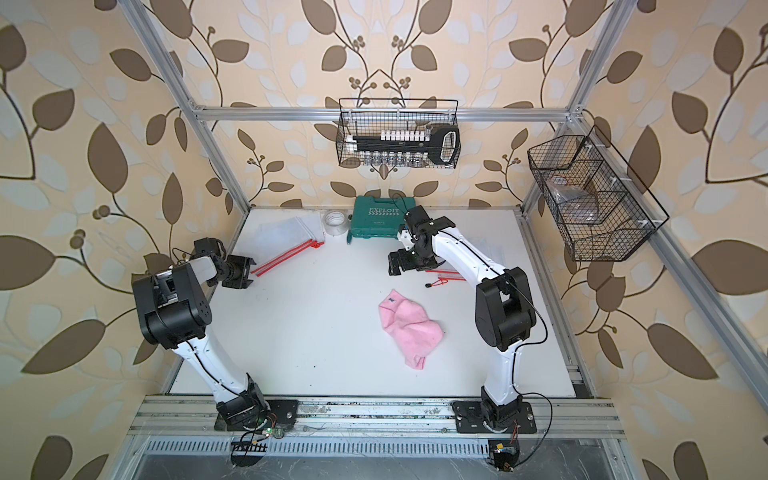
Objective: Wipe the document bag
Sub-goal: Move the document bag.
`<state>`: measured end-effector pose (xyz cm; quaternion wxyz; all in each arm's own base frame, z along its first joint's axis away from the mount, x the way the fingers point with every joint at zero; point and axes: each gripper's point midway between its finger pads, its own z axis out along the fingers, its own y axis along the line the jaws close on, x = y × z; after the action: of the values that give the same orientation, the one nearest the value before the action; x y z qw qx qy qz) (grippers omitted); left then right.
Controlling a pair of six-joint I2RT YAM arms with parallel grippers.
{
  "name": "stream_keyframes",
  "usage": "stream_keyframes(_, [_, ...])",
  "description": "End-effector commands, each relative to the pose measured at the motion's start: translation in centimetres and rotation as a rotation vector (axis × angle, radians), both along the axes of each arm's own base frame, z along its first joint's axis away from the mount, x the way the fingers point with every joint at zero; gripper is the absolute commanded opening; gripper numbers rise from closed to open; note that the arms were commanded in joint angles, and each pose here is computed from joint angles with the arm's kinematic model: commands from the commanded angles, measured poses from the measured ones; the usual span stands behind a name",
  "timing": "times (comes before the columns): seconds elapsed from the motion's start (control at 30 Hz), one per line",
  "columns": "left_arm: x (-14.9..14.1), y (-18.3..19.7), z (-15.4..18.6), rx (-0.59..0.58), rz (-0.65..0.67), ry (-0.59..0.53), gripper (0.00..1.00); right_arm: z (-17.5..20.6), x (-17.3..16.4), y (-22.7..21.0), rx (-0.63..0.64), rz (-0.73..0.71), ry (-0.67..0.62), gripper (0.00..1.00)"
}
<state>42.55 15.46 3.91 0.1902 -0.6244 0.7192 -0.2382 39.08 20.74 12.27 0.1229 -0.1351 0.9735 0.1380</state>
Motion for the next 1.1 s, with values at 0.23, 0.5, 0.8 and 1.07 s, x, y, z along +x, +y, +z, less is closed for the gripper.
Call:
stream_keyframes(0.23, [1.4, 1.6, 1.3, 0.085, -0.024, -0.032, 0.42, -1.1, 0.0, 0.6, 0.027, 0.002, 0.037, 0.98])
stream_keyframes(0.5, [2.2, 1.6, 1.3, 0.091, -0.045, -0.061, 0.27, -1.2, 0.0, 1.0, 0.035, 0.007, 0.04, 0.98])
stream_keyframes(0.8, [2.0, 1.2, 0.4, 0.076, -0.058, -0.051, 0.39, -1.6, -0.1, 1.1, 0.033, 0.011, 0.048, 0.98])
stream_keyframes(1.07, [2.2, 1.3, -0.7, 0.082, -0.053, -0.038, 0.36, -1.8, -0.2, 1.3, 0.031, 0.015, 0.049, 0.98])
